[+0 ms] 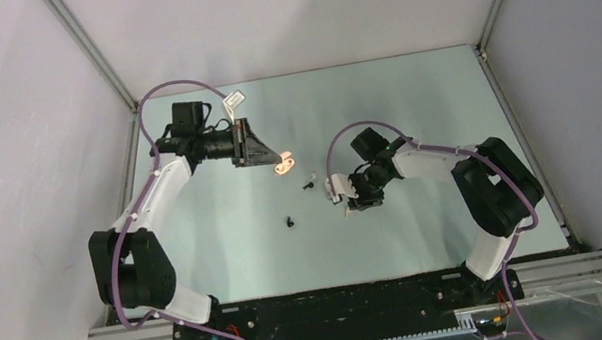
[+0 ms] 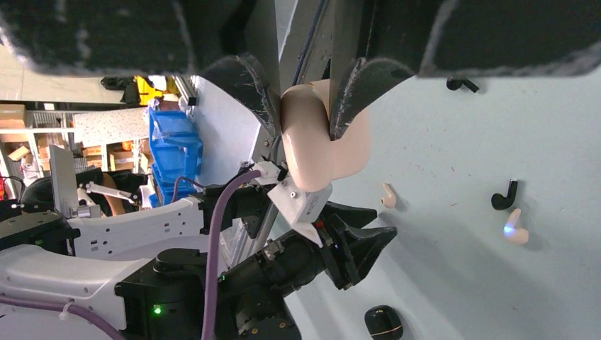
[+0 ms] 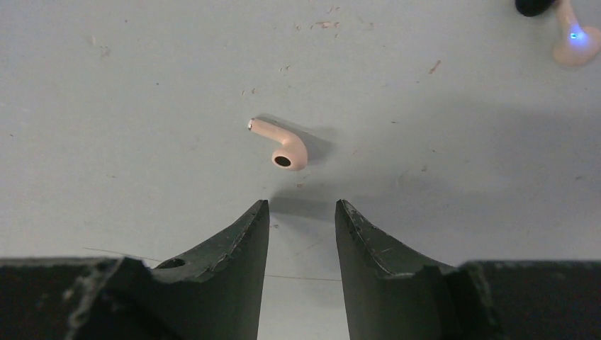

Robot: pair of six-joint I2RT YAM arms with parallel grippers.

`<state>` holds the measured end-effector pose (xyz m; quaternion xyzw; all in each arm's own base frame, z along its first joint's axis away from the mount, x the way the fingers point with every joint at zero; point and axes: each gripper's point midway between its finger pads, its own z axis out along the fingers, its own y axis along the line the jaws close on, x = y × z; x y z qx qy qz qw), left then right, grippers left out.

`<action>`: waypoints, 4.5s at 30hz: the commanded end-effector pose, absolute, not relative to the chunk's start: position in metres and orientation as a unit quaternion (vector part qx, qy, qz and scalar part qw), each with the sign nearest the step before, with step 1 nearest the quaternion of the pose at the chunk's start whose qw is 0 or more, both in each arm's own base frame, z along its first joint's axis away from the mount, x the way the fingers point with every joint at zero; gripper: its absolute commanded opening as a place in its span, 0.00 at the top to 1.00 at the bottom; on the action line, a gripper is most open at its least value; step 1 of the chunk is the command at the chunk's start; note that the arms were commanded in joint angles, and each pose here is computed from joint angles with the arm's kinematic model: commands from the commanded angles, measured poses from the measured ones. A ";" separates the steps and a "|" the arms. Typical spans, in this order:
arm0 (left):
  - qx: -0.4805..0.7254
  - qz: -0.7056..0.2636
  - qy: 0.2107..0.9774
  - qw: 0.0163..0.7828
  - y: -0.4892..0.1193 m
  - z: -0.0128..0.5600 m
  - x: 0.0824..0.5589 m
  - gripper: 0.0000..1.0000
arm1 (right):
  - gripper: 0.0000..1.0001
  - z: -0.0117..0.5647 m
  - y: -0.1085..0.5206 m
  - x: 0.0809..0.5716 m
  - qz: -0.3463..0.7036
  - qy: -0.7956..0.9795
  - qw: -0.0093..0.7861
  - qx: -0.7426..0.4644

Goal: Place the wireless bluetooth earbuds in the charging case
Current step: Adjust the earbud at the center of the board, then pick up the earbud from the center of the board.

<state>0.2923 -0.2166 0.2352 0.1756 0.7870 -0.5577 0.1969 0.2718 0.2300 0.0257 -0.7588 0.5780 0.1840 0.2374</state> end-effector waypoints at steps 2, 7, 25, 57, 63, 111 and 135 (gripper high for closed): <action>0.204 -0.552 0.775 0.231 -0.214 0.248 0.289 1.00 | 0.56 0.013 0.227 0.267 0.161 0.543 0.212 -0.796; 0.202 -0.552 0.776 0.230 -0.213 0.246 0.291 1.00 | 0.57 0.013 0.235 0.264 0.159 0.534 0.212 -0.803; 0.203 -0.551 0.776 0.230 -0.212 0.242 0.292 1.00 | 0.69 0.007 0.245 0.255 0.164 0.530 0.171 -0.815; 0.195 -0.545 0.779 0.240 -0.209 0.249 0.291 1.00 | 0.84 0.029 0.128 0.233 0.041 0.563 -0.230 -0.792; 0.194 -0.544 0.780 0.240 -0.209 0.249 0.291 1.00 | 0.68 0.016 0.147 0.243 0.037 0.604 -0.202 -0.770; 0.190 -0.536 0.787 0.240 -0.208 0.243 0.297 1.00 | 0.54 0.032 0.153 0.263 0.191 0.808 0.098 -0.549; 0.190 -0.537 0.787 0.238 -0.208 0.241 0.297 1.00 | 0.60 0.021 0.146 0.243 0.178 0.795 0.065 -0.577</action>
